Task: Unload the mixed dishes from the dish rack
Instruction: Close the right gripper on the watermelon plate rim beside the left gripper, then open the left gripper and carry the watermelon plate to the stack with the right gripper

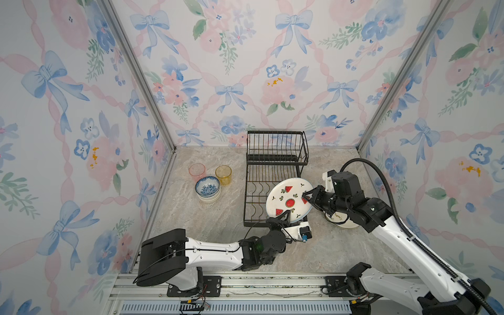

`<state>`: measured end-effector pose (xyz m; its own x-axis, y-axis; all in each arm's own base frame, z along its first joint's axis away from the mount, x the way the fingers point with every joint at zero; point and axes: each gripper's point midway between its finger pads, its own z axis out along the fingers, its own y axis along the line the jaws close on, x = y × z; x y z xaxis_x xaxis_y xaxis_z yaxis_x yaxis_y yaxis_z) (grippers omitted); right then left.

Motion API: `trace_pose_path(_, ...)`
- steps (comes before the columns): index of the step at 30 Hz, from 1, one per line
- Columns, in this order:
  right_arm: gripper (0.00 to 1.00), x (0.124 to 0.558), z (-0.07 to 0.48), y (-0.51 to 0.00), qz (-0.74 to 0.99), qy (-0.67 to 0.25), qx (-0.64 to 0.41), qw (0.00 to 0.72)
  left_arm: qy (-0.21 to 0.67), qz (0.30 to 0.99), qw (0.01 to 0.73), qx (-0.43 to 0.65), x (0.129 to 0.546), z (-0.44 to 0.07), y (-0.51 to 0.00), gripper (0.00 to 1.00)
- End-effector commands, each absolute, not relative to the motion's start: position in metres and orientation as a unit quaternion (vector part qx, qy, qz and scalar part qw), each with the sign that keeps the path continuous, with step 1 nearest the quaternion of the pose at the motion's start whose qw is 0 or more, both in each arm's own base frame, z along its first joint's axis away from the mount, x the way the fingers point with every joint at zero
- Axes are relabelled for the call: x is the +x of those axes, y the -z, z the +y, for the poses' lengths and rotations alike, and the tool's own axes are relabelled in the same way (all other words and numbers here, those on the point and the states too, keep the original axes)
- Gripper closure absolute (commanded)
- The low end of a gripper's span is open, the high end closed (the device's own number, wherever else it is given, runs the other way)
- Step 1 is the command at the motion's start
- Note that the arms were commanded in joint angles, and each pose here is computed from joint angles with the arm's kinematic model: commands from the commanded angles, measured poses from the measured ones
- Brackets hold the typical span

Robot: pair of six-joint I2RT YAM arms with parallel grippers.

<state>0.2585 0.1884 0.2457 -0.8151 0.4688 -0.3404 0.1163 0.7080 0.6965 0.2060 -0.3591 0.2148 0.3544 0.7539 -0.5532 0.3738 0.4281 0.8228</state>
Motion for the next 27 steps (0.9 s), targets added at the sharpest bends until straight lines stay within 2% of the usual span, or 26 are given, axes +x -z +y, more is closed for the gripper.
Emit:
trace_pose_path(1, 0.87, 0.254, 0.199, -0.262, 0.879, -0.376, 0.132, 0.263, -0.110, 0.546, 0.688, 0.465, 0.205, -0.367, -0.251, 1.00)
trace_pose_path(7, 0.99, 0.256, 0.195, -0.260, 0.878, -0.375, 0.138, 0.263, -0.113, 0.547, 0.690, 0.461, 0.206, -0.365, -0.248, 0.98)
trace_pose_path(8, 1.00, 0.256, 0.193, -0.261, 0.878, -0.375, 0.140, 0.263, -0.114, 0.548, 0.690, 0.459, 0.206, -0.365, -0.248, 0.86)
trace_pose_path(10, 1.00, 0.256, 0.190, -0.260, 0.878, -0.373, 0.145, 0.263, -0.114, 0.549, 0.690, 0.459, 0.207, -0.365, -0.247, 0.72)
trace_pose_path(11, 1.00, 0.257, 0.189, -0.259, 0.877, -0.373, 0.148, 0.264, -0.114, 0.549, 0.690, 0.458, 0.207, -0.365, -0.247, 0.59)
trace_pose_path(12, 1.00, 0.257, 0.187, -0.258, 0.877, -0.373, 0.151, 0.263, -0.113, 0.550, 0.689, 0.458, 0.206, -0.365, -0.246, 0.44)
trace_pose_path(13, 1.00, 0.257, 0.186, -0.258, 0.876, -0.374, 0.154, 0.263, -0.113, 0.550, 0.690, 0.457, 0.206, -0.365, -0.246, 0.20)
trace_pose_path(14, 1.00, 0.257, 0.184, -0.257, 0.876, -0.373, 0.155, 0.264, -0.114, 0.552, 0.690, 0.455, 0.207, -0.364, -0.246, 0.02)
trace_pose_path(19, 1.00, 0.257, 0.171, -0.250, 0.878, -0.361, 0.174, 0.262, -0.111, 0.555, 0.698, 0.438, 0.208, -0.358, -0.250, 0.02)
trace_pose_path(27, 1.00, 0.267, 0.134, -0.233, 0.865, -0.359, 0.228, 0.266, -0.054, 0.564, 0.713, 0.413, 0.200, -0.346, -0.261, 0.02)
